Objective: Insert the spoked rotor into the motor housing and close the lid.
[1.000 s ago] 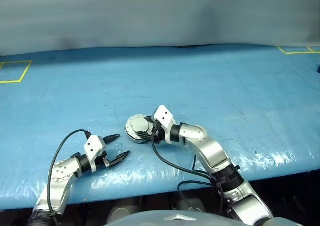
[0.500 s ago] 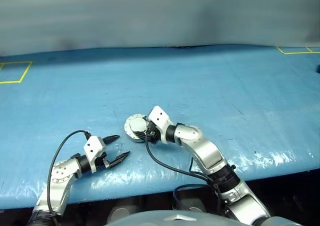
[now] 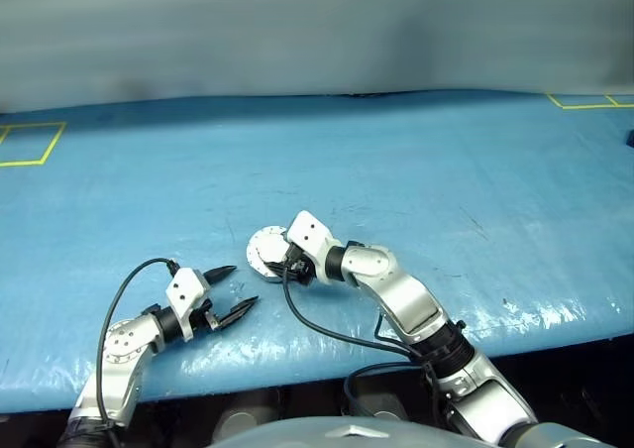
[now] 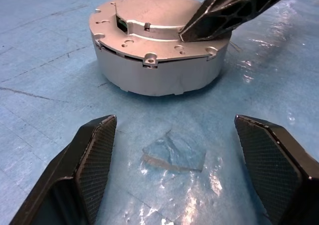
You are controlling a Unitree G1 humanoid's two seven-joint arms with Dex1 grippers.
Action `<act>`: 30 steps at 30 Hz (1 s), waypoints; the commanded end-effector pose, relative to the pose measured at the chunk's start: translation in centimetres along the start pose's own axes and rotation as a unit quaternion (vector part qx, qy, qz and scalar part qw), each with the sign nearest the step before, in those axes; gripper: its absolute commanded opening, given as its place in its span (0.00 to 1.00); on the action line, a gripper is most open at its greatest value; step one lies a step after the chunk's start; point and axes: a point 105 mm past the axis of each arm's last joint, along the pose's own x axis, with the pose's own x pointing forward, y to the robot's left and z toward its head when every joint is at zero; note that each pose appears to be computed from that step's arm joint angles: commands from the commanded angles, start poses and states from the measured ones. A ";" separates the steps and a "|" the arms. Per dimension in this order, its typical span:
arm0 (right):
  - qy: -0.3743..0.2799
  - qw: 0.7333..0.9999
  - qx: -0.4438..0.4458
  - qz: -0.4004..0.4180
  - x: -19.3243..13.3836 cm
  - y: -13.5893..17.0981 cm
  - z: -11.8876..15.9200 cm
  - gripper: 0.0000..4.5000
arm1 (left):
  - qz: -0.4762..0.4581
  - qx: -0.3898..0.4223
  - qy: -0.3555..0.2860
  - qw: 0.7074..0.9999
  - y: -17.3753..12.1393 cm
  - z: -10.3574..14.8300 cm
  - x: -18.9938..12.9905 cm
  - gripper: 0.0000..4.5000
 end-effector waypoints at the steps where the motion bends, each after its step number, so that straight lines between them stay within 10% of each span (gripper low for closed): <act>1: 0.080 0.996 0.022 -0.009 -0.2 -0.1 -3.8 0.68 | 0.022 0.006 -0.031 0.999 1.1 1.9 0.2 0.90; 9: 0.085 0.995 0.044 -0.019 -0.1 -0.6 -4.2 0.68 | 0.025 -0.020 -0.070 0.997 1.6 3.4 0.9 0.86; 21: 0.075 0.996 0.047 -0.022 0.0 -0.6 -3.8 0.68 | 0.002 -0.011 -0.070 0.997 1.8 4.2 2.7 0.02; 30: 0.058 0.996 0.055 -0.026 -0.2 -0.6 -3.1 0.68 | -0.042 -0.013 0.015 0.999 0.2 1.1 3.2 0.01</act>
